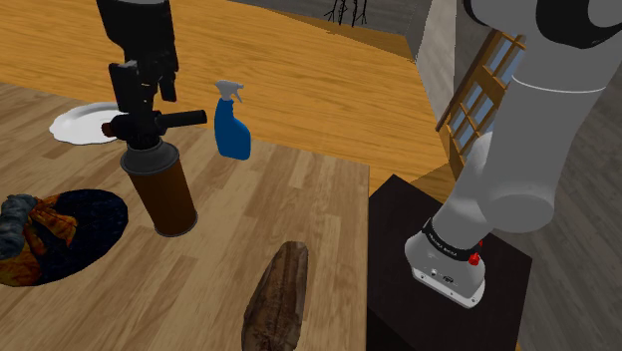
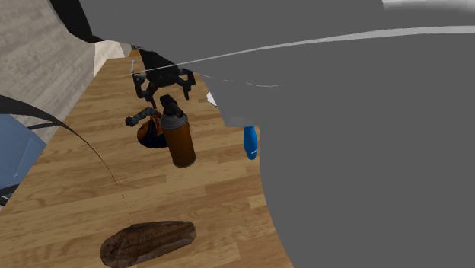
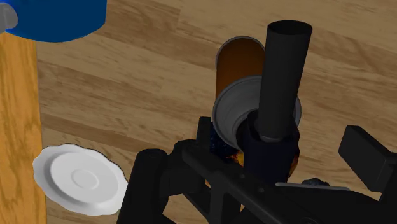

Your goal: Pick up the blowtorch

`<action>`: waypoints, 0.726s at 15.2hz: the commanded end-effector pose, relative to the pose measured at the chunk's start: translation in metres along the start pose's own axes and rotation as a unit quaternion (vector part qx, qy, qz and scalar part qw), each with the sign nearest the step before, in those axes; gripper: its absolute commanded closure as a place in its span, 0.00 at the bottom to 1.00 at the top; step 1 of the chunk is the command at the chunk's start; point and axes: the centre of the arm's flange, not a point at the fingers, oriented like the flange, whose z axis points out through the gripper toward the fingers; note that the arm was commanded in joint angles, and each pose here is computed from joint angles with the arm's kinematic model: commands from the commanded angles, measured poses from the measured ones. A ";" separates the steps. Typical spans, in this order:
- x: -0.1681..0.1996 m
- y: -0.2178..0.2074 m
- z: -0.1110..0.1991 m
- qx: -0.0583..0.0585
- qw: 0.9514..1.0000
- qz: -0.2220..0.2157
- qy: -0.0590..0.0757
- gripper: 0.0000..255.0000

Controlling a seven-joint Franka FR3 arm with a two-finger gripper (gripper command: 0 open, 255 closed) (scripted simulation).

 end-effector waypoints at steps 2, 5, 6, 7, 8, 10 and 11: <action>0.000 -0.001 0.015 0.000 1.000 -0.001 0.000 0.00; -0.001 -0.001 0.029 0.000 1.000 -0.001 0.000 0.00; -0.001 -0.001 0.029 0.000 1.000 -0.001 0.000 0.00; -0.001 0.000 0.029 0.000 1.000 -0.001 0.000 1.00; -0.002 0.000 0.029 0.000 1.000 -0.001 0.000 1.00; -0.001 0.000 0.028 0.000 1.000 -0.001 0.000 1.00; -0.001 0.000 0.028 0.000 1.000 -0.001 0.000 1.00</action>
